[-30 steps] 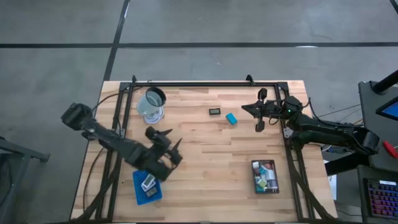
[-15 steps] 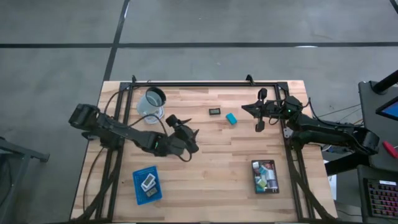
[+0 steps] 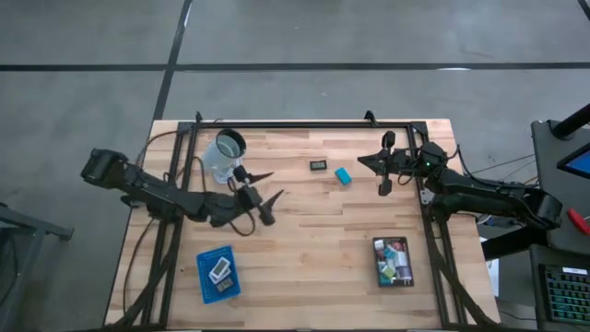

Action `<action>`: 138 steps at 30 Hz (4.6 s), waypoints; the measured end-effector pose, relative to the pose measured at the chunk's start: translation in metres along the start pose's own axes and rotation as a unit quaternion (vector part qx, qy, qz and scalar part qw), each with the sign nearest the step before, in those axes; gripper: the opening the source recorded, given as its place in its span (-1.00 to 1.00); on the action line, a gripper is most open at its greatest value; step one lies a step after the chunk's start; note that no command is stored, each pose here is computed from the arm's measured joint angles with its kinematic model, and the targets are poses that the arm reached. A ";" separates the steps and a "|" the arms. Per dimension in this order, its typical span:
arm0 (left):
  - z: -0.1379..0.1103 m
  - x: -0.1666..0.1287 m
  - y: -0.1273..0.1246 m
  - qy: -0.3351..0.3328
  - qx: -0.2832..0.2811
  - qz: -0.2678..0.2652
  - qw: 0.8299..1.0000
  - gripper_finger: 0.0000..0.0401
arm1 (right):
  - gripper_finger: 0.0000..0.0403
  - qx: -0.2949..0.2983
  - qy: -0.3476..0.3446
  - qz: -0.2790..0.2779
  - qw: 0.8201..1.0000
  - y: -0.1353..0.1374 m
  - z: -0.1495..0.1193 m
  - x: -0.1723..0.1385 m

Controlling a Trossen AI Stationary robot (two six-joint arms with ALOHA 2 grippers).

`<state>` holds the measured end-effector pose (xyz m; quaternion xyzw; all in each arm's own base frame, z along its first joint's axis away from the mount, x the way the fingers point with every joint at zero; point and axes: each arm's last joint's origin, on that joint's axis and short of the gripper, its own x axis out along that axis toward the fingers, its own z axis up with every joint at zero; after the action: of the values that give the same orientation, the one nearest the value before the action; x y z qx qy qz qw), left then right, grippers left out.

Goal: Pick & Place Office items
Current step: Put the black digital clock into the blue bin

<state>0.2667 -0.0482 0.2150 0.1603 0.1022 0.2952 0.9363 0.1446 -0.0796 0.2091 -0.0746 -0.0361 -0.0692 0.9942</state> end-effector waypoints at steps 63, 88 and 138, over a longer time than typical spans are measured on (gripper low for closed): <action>-0.009 -0.032 0.033 -0.071 0.036 -0.156 0.985 0.40 | -0.96 0.179 0.160 -0.092 0.966 -0.006 -0.028 0.018; -0.010 -0.032 0.033 -0.070 0.037 -0.156 0.985 0.40 | -0.96 0.314 0.404 -0.146 0.847 -0.062 -0.087 0.161; -0.011 -0.032 0.033 -0.066 0.040 -0.157 0.985 0.40 | -0.96 0.329 0.511 0.020 0.793 0.021 -0.095 0.187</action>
<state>0.2203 -0.0389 0.2195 0.1987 0.0755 0.1286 0.9687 0.3381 -0.0982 0.1279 0.3030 0.4585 -0.0615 0.8332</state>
